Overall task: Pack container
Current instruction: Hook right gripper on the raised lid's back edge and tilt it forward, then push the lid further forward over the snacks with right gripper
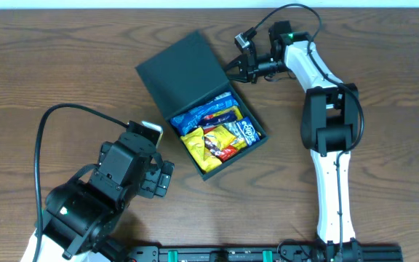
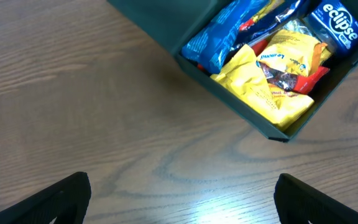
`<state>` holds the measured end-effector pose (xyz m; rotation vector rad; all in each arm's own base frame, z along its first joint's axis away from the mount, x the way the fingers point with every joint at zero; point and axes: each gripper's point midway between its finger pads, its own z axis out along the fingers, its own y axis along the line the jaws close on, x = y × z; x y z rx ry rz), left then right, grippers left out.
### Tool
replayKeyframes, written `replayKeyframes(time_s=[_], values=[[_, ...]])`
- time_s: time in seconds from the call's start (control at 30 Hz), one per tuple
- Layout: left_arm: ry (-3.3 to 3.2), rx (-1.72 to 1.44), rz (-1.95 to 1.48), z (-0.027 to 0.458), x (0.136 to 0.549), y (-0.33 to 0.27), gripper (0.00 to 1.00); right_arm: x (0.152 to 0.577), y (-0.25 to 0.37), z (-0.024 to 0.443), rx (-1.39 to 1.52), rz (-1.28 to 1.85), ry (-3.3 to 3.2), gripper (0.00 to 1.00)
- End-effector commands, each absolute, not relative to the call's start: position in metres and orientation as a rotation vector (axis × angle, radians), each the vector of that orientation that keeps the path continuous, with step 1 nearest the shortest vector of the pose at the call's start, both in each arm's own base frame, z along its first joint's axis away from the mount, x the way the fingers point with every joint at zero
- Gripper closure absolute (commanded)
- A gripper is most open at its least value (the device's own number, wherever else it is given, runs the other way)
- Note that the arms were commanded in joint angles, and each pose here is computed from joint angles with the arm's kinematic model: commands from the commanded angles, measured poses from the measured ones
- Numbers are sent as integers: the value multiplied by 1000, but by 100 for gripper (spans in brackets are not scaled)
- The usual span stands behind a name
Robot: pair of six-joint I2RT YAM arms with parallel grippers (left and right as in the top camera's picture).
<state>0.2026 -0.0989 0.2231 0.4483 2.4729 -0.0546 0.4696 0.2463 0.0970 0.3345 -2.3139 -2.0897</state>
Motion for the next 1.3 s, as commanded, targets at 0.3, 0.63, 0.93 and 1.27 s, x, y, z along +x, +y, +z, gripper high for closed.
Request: replayKeyframes(time_s=[0.3,0.63,0.93,1.27], values=[[2470,461,-44,223,203,-98,5,454,271,129,555,-2168,-2281,98],[2470,461,-44,223,203,-98,5,437,244,79,559,-1797,-2505,99],[2470,461,-44,223,203,-98,5,402,222,59,669,-1527,-2518,99],[2470,461,-44,223,203,-98,5,393,210,38,544,-1249,-2563,98]])
